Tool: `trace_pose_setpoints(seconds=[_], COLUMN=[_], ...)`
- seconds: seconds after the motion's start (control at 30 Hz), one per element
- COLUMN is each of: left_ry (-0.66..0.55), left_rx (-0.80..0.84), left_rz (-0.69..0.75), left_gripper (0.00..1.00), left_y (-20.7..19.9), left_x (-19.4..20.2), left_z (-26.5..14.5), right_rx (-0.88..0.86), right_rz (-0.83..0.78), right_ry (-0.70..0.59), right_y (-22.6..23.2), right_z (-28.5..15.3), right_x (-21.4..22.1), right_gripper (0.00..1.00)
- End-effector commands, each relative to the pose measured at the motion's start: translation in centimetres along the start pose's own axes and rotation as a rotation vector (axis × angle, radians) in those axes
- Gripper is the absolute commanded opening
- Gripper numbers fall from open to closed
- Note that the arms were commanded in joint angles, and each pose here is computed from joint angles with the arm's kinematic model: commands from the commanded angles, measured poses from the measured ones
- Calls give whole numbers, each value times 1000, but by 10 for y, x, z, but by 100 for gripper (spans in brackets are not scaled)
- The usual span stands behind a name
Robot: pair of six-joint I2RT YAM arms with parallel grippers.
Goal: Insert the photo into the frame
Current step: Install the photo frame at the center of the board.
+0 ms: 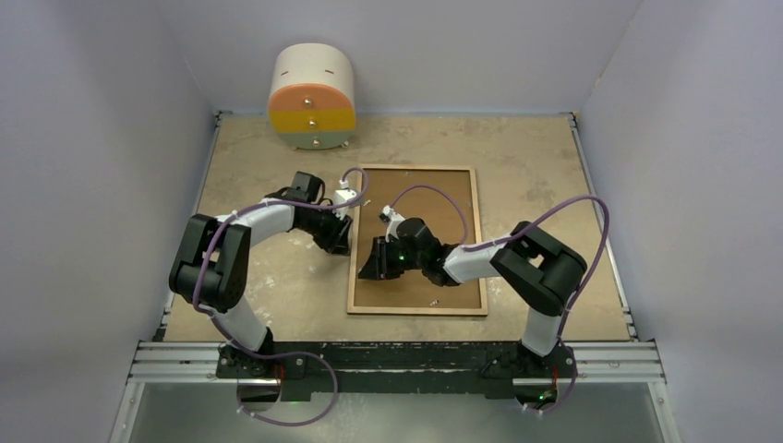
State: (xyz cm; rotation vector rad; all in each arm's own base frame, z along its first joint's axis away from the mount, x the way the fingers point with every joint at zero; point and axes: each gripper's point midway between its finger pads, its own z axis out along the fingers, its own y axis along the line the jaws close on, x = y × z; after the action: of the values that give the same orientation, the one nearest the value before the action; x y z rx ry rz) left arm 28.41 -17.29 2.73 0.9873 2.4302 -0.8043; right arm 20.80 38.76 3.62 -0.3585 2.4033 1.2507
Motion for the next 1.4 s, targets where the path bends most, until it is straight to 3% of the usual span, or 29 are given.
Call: trace_pose_setpoints(seconds=[0.0,0.87,1.1,1.37], left_ry=[-41,-31,-22,-32], left_rx=[10,39,111,113], left_rz=[35,24,-17,11], left_gripper=[29,27,26,26], left_y=[-4,-4,-14,-18], left_x=[-9,-5,1,1], left_z=[-6,2,10,4], right_rx=[48,20,9,41], right_rz=[-7,66,159,177], right_ry=[10,-38,-94,-63], right_y=[-13,-15,-6,-10], right_z=[-2,27,16,2], right_x=[4,-8,-16,0], right_gripper=[33,31,33,34])
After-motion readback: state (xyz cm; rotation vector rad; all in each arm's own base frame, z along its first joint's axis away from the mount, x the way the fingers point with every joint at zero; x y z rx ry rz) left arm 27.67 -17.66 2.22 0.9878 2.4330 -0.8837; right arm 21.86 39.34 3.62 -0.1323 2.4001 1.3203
